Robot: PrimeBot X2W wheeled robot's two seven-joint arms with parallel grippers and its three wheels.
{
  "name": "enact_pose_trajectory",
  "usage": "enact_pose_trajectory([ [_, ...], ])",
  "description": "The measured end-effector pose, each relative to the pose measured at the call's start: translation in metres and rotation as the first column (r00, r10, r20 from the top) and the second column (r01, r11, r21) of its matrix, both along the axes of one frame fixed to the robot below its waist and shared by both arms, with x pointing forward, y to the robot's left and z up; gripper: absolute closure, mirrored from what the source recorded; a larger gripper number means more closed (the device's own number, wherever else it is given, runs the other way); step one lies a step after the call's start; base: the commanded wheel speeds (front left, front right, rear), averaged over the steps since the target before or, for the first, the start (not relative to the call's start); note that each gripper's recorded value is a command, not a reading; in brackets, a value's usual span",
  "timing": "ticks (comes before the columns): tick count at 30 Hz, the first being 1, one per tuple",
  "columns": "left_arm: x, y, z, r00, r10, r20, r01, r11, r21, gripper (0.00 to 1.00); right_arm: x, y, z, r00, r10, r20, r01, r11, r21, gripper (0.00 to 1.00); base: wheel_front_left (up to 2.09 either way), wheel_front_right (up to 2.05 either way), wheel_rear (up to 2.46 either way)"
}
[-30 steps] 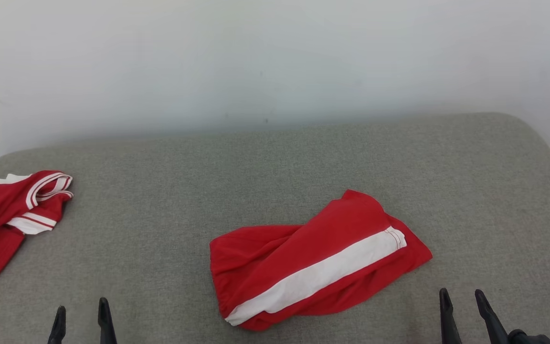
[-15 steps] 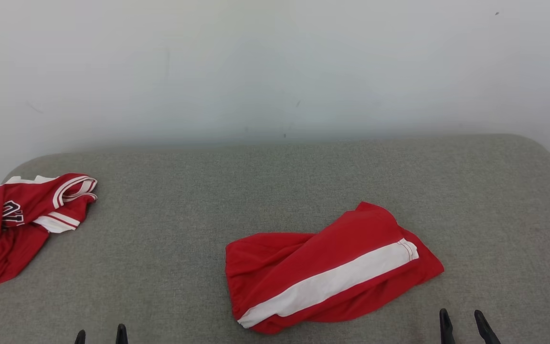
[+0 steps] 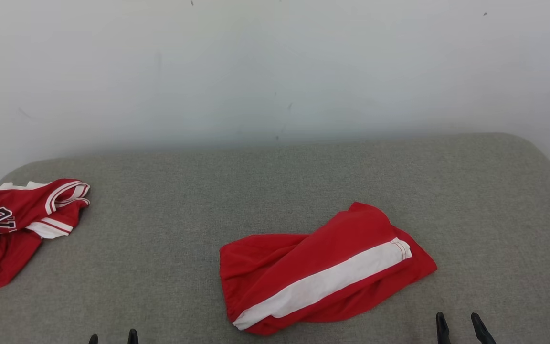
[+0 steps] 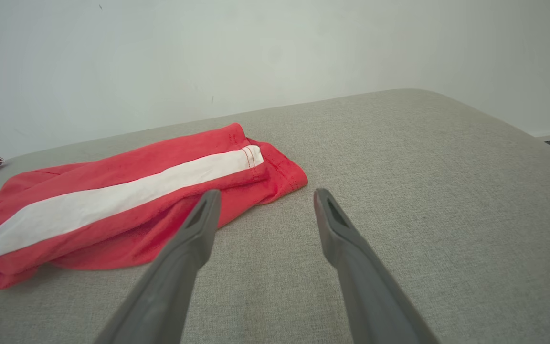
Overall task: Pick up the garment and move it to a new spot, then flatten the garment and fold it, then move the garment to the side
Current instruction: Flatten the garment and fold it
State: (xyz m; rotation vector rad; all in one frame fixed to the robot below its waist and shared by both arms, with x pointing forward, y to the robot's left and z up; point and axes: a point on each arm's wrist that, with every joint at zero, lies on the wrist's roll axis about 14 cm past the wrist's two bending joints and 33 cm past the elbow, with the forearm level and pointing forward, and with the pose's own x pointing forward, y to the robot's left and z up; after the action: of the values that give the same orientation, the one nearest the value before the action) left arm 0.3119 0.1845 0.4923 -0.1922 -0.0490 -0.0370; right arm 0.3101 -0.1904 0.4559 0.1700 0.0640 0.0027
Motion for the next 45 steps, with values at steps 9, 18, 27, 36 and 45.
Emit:
enact_pose_trajectory([
  [9, -0.001, 0.003, -0.006, 1.0, 0.011, -0.018, -0.011, 1.0, -0.007, 0.0, 0.005, 0.011, 0.012, 0.998, 0.042, 0.036, -0.04, 0.998, -0.04, 0.0, 0.0, 0.0, 0.0],
  [18, -0.003, 0.01, -0.007, 0.999, 0.032, -0.022, -0.032, 0.999, -0.007, 0.0, 0.01, 0.021, 0.018, 0.996, 0.08, 0.049, -0.077, 0.995, -0.068, 0.0, 0.0, 0.0, 0.0],
  [27, -0.005, 0.0, -0.016, 0.999, 0.007, -0.049, -0.008, 1.0, -0.027, 0.0, 0.012, 0.021, 0.016, 0.996, 0.084, 0.023, -0.082, 0.994, -0.075, 0.0, 0.0, 0.0, 0.0],
  [36, 0.006, -0.06, -0.046, 0.967, -0.207, -0.149, 0.193, 0.976, -0.1, 0.0, 0.044, 0.007, 0.017, 0.99, 0.112, -0.088, -0.123, 0.984, -0.131, 0.0, 0.0, 0.0, 0.0],
  [45, 0.023, -0.107, -0.07, 0.893, -0.38, -0.242, 0.357, 0.924, -0.135, 0.0, 0.081, -0.002, 0.016, 0.969, 0.143, -0.201, -0.179, 0.968, -0.174, 0.0, 0.0, 0.0, 0.0],
])
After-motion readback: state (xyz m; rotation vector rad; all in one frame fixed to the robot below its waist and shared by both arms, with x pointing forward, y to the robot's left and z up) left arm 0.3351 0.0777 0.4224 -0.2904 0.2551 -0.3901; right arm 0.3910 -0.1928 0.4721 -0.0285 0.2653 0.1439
